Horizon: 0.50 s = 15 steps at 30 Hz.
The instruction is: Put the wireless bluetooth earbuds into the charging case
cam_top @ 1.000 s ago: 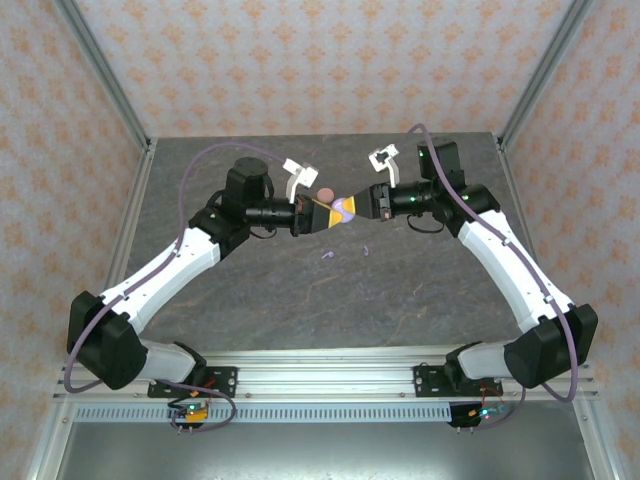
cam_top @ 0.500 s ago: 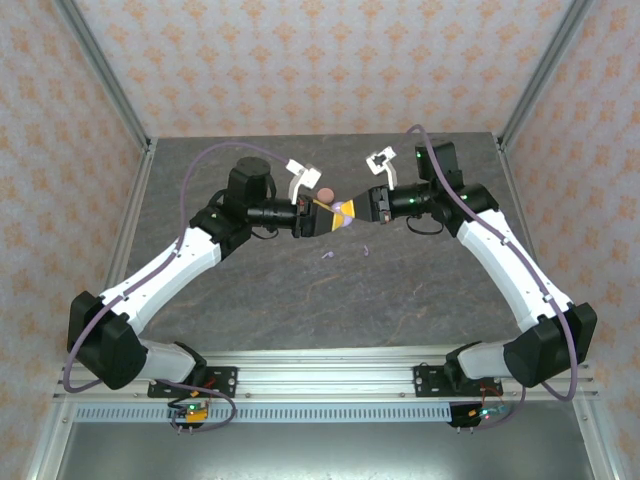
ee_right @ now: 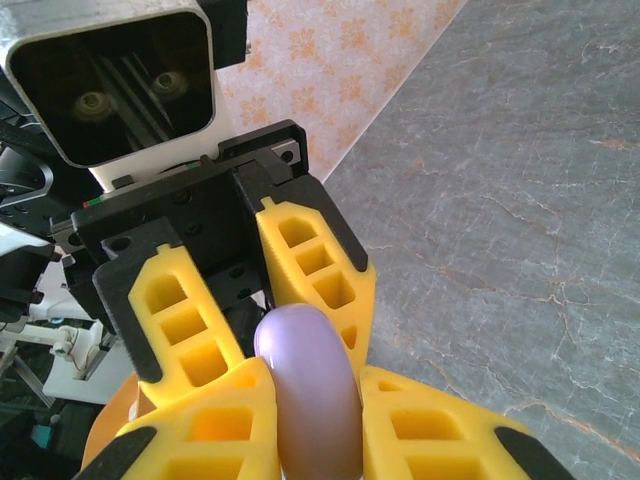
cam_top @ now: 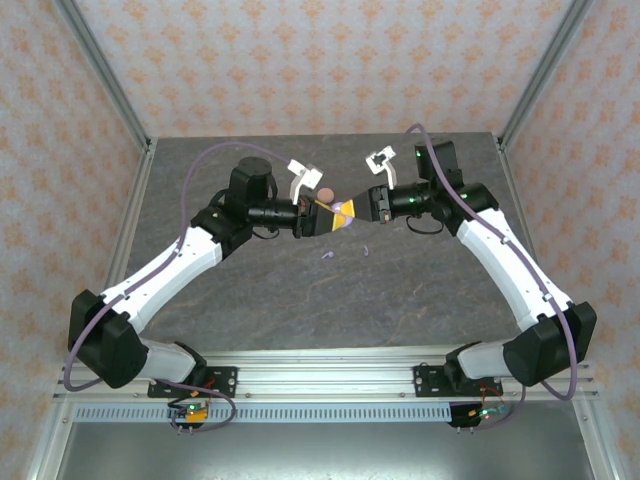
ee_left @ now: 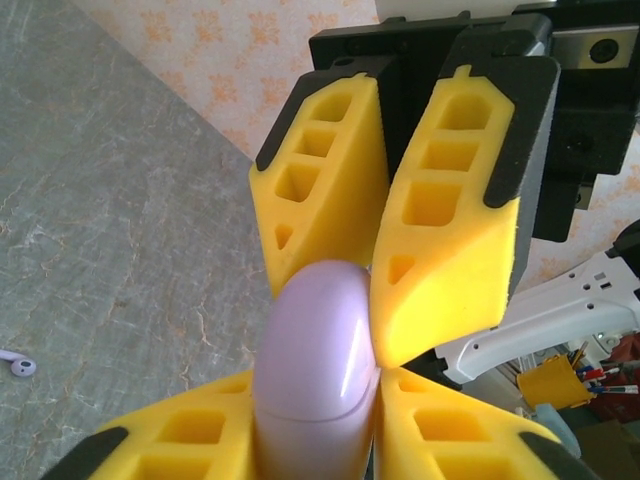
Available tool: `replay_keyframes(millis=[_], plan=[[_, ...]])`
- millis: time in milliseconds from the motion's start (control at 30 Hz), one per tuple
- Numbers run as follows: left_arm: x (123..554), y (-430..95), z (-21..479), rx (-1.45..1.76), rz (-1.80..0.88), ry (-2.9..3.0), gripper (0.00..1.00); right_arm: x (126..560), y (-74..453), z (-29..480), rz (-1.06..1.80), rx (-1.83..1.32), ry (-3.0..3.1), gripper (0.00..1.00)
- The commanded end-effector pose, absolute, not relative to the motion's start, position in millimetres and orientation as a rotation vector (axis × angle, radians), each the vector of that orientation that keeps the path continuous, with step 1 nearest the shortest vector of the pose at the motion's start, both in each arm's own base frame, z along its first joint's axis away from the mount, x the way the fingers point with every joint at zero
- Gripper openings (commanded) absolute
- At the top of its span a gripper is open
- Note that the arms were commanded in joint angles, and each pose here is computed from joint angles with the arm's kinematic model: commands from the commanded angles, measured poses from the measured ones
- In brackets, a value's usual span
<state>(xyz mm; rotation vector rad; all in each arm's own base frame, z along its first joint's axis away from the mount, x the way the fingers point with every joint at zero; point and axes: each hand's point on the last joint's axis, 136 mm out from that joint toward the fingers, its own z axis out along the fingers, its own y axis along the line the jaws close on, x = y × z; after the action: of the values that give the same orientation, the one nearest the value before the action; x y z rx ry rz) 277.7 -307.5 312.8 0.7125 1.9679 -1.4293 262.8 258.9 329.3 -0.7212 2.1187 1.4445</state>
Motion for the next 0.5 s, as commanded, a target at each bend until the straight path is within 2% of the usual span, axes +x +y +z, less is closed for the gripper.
replay_keyframes(millis=[0,33,133,200,467], plan=[[274,-313,324,0.768,-1.43,1.921,0.18,260,262,344,1.441,-0.767,2.064,0.2],[275,-313,323,0.762,-1.424,1.927,0.15,260,261,344,1.435,-0.765,2.067,0.21],[276,-312,323,0.758,-1.408,1.923,0.13,265,258,343,1.383,-0.728,2.085,0.27],[278,-311,322,0.761,-1.389,1.912,0.12,267,254,343,1.333,-0.699,2.099,0.38],[285,-303,326,0.759,-1.218,1.707,0.1,259,239,342,1.226,-0.654,2.137,0.5]])
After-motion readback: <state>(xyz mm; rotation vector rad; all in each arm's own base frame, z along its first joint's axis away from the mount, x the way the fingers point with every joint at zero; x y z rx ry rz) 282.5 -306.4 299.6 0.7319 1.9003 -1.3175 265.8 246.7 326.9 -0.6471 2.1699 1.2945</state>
